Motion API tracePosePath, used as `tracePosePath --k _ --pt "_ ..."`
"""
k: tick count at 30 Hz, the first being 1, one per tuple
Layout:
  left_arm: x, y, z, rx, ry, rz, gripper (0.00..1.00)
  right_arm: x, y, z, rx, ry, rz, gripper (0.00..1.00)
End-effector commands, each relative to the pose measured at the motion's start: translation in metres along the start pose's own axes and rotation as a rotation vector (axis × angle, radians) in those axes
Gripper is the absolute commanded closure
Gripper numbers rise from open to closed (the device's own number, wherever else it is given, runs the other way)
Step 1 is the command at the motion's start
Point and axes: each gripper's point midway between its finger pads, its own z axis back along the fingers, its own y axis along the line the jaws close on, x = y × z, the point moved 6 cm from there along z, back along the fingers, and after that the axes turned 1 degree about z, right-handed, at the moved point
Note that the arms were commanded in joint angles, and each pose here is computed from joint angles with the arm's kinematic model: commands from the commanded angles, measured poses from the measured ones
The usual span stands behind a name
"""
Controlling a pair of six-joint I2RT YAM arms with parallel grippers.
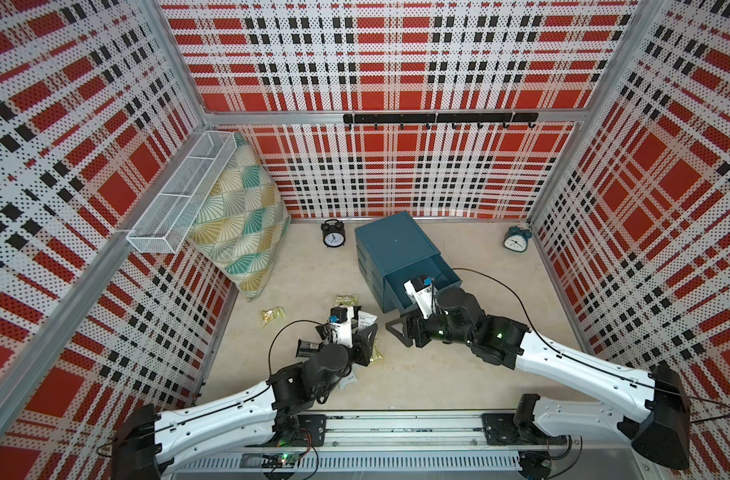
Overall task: Place the cookies into the drawer by color
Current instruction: Pick up the cookie at the center of the board.
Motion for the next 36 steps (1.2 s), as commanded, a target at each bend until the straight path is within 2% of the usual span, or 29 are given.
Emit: tracePosePath --k 1,7,16,17,18,21,27,31,32,36 --pt "0.005 -0.013 0.002 -0.027 -0.058 -0.041 0.72 0.009 0.014 -0.001 0.082 -0.002 -0.001 0.34" --pt "0.001 -0.034 0.006 -0.06 -0.072 -0.097 0.73 0.008 0.009 -0.008 0.051 0.028 -0.011 0.41" --pt "-0.004 -0.051 0.01 -0.115 -0.084 -0.125 0.74 0.003 0.0 -0.01 -0.013 0.047 -0.021 0.42" --pt "-0.004 -0.052 0.01 -0.117 -0.084 -0.129 0.74 0.003 0.001 -0.009 -0.004 0.048 -0.022 0.51" --pt "-0.003 -0.053 0.011 -0.117 -0.087 -0.128 0.74 0.004 0.002 -0.009 0.001 0.046 -0.021 0.56" --pt "-0.003 -0.053 0.012 -0.122 -0.091 -0.131 0.74 0.004 0.002 -0.009 0.0 0.047 -0.019 0.67" --pt "-0.001 -0.051 0.014 -0.125 -0.104 -0.12 0.74 0.004 0.003 -0.011 0.01 0.056 -0.014 0.77" --pt "-0.001 -0.05 0.016 -0.127 -0.11 -0.114 0.73 0.005 0.004 -0.013 0.014 0.058 -0.01 0.93" --pt "-0.001 -0.049 0.016 -0.126 -0.112 -0.111 0.72 0.005 0.004 -0.012 0.015 0.056 -0.008 1.0" --pt "0.001 -0.047 0.018 -0.123 -0.122 -0.1 0.56 0.01 0.003 -0.009 -0.008 0.033 -0.005 1.0"
